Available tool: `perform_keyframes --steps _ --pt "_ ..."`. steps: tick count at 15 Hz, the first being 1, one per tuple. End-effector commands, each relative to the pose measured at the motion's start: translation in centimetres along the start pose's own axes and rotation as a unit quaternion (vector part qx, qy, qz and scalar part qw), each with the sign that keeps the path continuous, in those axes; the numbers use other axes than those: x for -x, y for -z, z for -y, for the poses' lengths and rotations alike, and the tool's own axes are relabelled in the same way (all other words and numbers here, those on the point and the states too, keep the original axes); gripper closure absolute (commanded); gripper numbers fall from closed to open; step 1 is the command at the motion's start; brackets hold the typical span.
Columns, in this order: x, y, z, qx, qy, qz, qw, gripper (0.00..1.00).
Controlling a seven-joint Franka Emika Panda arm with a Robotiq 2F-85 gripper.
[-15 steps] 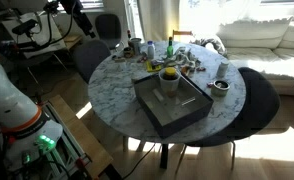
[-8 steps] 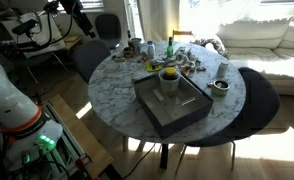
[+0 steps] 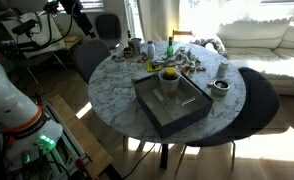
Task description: Remove the wooden chip from on top of the small plastic cup and put it on top of the other wooden chip on the right
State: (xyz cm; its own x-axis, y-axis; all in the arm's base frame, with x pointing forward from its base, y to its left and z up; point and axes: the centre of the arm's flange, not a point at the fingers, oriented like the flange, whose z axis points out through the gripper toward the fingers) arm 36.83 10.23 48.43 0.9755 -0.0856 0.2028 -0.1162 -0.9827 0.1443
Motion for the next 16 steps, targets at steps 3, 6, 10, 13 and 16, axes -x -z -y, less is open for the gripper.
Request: perform_keyframes --steps 3,6,10,13,16 --pt "0.0 0.0 0.0 0.0 0.0 0.0 1.0 0.0" --pt "-1.0 -0.7 0.2 -0.003 -0.009 0.003 0.9999 0.0" --pt "-5.3 -4.1 2.0 -0.037 -0.047 0.005 0.9982 0.0" --pt "-8.2 -7.4 3.0 -0.055 -0.118 0.011 0.9914 0.0" --pt "-9.9 -11.4 5.4 -0.072 -0.166 0.031 0.9829 0.0"
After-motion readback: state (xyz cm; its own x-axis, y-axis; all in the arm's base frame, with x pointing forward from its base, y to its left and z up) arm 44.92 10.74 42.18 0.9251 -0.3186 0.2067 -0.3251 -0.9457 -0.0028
